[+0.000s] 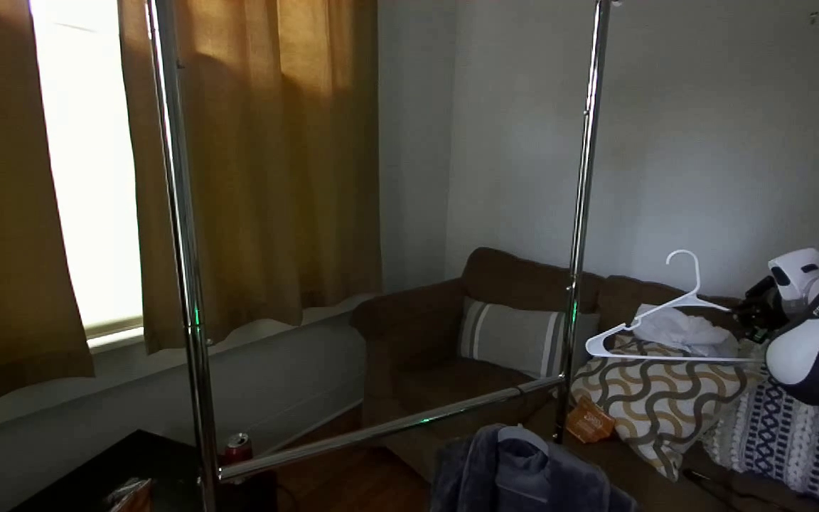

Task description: Place the white clothes hanger on the top rail

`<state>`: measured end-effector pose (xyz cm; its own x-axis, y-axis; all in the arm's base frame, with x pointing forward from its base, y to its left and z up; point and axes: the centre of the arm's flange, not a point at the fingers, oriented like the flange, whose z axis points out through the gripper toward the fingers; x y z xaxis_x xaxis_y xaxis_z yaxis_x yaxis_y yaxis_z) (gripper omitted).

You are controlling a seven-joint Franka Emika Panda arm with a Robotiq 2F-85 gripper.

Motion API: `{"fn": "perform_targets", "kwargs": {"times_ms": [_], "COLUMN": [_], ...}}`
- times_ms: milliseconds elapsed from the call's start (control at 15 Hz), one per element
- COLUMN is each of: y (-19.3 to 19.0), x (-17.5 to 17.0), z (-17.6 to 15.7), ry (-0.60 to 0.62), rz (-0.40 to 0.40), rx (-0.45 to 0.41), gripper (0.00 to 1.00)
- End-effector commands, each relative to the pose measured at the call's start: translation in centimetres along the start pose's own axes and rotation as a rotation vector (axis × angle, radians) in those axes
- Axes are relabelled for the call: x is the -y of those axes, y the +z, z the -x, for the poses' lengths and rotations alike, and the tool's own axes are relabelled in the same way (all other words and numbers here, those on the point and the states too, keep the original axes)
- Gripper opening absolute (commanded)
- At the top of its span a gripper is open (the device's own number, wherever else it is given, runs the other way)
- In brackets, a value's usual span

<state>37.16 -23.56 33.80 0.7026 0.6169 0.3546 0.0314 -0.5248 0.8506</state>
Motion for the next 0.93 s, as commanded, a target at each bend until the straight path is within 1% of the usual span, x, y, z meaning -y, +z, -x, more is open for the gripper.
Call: {"fn": "perform_targets", "kwargs": {"times_ms": [0,67,133,267,600,667,867], "y": [-6.0,-6.7,-2.1,-2.8,-2.9,-3.2,-5.5], "x": [-1.3,-1.5,-0.8,-1.4,-1.6,-1.8,-3.2], "z": [-3.6,-4.2,-2.8,-4.3,-4.6,-5.0,-8.3], "ry": [-0.052,-0.068,-0.045,-0.057,-0.06,-0.065,-0.112], "rz": [0.043,0.057,0.04,0.059,0.064,0.063,0.077], "rx": [-0.042,-0.06,-0.043,-0.072,-0.076,-0.095,-0.168], "gripper": [0.02,0.02,0.08,0.08,0.08,0.02,0.02]}}
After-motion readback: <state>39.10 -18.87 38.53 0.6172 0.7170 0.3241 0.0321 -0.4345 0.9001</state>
